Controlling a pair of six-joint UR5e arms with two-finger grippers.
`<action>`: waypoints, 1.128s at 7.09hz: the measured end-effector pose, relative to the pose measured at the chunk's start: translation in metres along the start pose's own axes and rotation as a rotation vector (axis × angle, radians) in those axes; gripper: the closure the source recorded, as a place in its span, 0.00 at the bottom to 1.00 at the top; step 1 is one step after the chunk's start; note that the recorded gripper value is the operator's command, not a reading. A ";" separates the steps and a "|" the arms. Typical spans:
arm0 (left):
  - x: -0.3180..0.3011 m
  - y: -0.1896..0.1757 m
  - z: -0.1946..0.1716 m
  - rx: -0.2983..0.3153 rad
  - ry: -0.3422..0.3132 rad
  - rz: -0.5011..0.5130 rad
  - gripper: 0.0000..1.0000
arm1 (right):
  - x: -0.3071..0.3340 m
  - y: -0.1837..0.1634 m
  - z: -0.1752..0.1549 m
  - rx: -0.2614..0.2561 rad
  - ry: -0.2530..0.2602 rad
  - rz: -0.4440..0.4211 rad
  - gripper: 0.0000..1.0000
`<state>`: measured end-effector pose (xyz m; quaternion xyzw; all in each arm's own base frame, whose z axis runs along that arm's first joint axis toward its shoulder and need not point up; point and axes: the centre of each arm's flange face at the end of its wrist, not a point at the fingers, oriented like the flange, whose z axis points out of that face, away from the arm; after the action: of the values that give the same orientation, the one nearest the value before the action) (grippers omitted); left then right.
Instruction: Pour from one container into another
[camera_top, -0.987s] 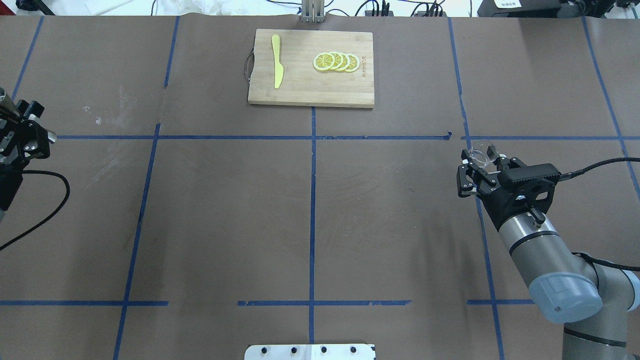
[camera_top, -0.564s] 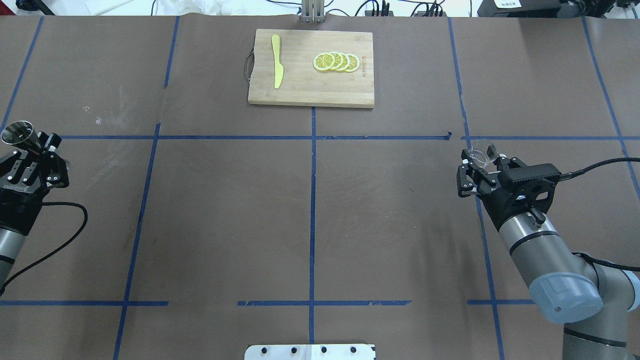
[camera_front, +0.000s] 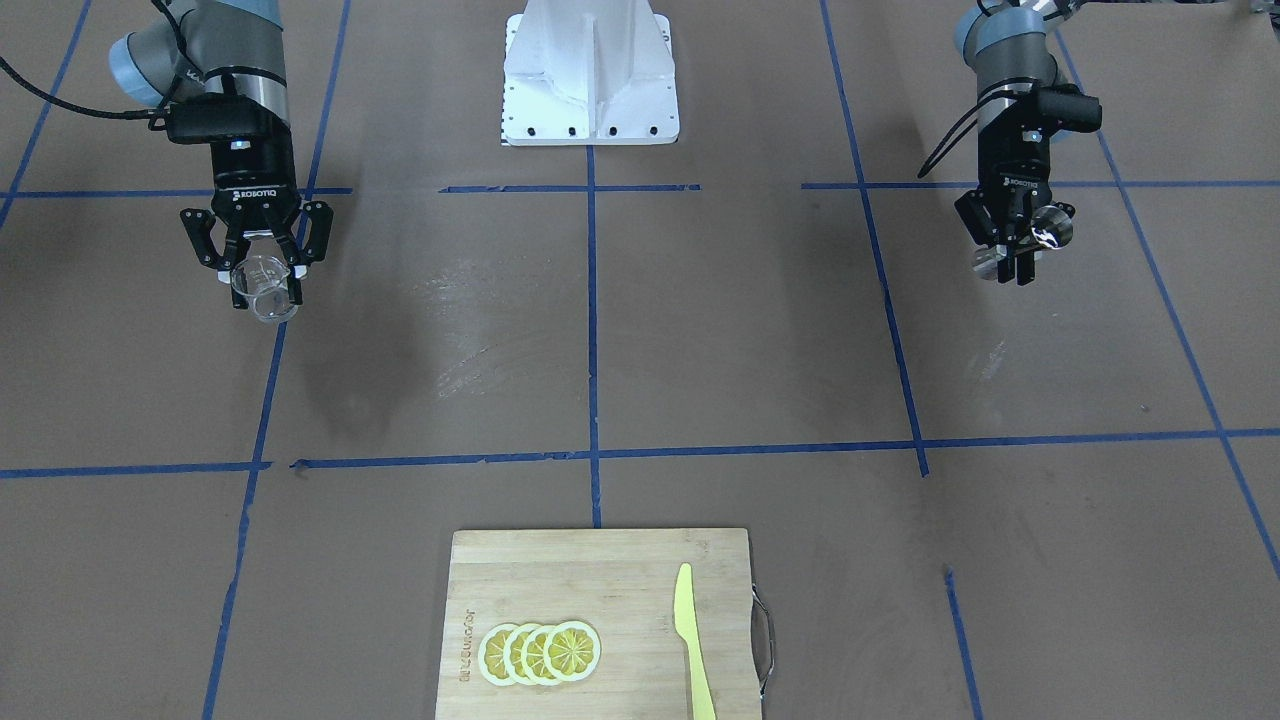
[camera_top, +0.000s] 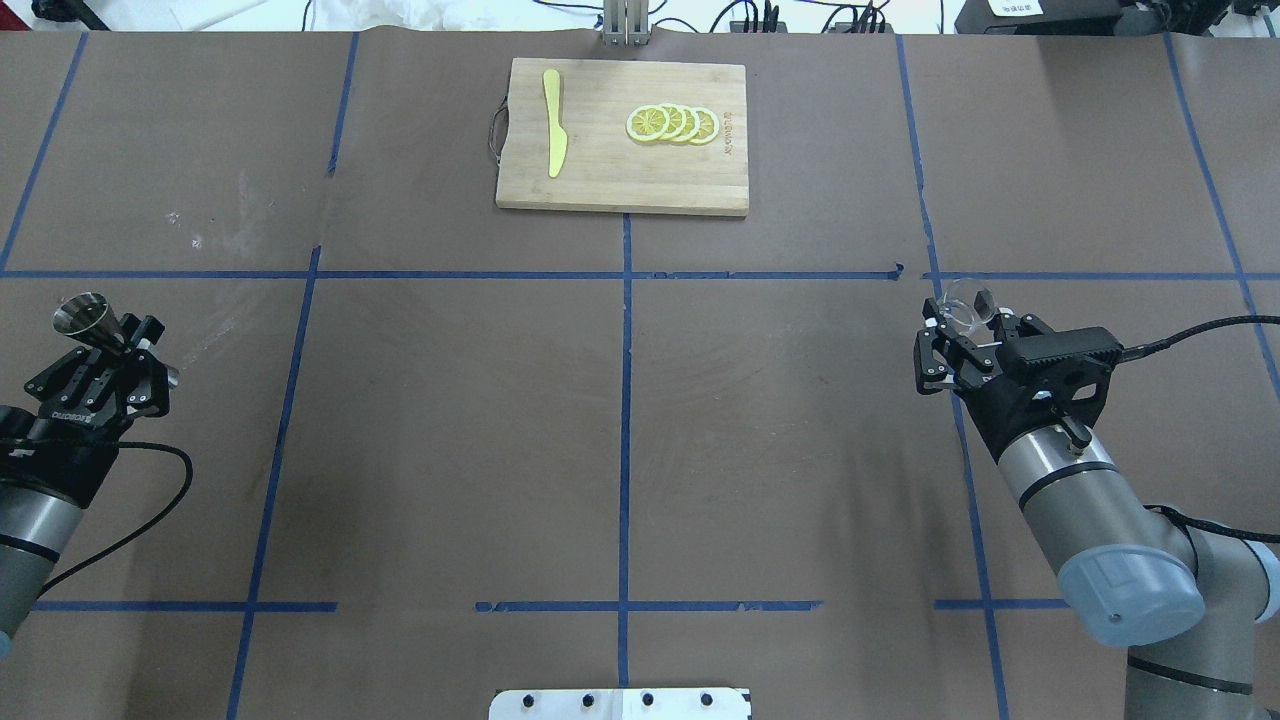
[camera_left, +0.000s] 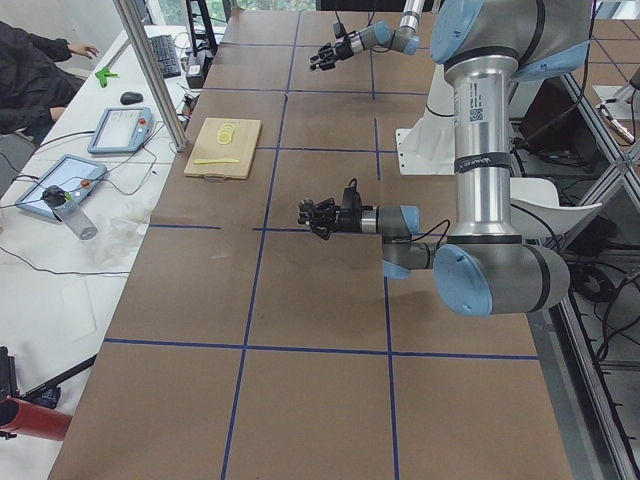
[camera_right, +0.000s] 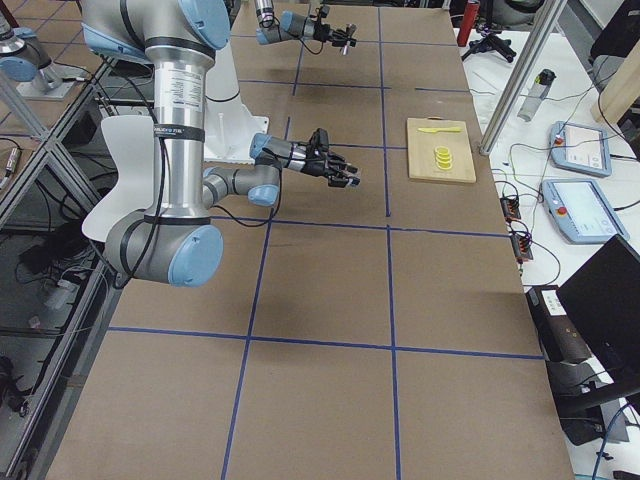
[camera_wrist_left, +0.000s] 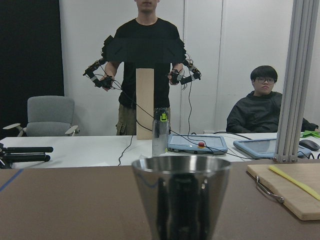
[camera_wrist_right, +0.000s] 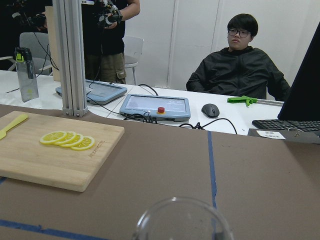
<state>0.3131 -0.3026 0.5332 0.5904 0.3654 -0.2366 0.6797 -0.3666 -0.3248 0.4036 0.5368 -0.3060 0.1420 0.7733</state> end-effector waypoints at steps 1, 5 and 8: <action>0.002 0.011 0.003 0.019 -0.016 -0.026 1.00 | 0.000 0.000 0.000 0.000 0.000 0.000 1.00; 0.021 0.030 0.013 0.082 -0.060 0.065 1.00 | 0.001 0.001 0.000 0.001 0.003 0.005 1.00; 0.022 0.036 0.010 0.075 -0.059 0.121 1.00 | 0.002 0.003 0.001 0.000 0.006 0.004 1.00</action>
<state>0.3565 -0.3031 0.5391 0.6292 0.2996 -0.2261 0.6806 -0.3671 -0.3251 0.4076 0.5357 -0.3046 0.1450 0.7741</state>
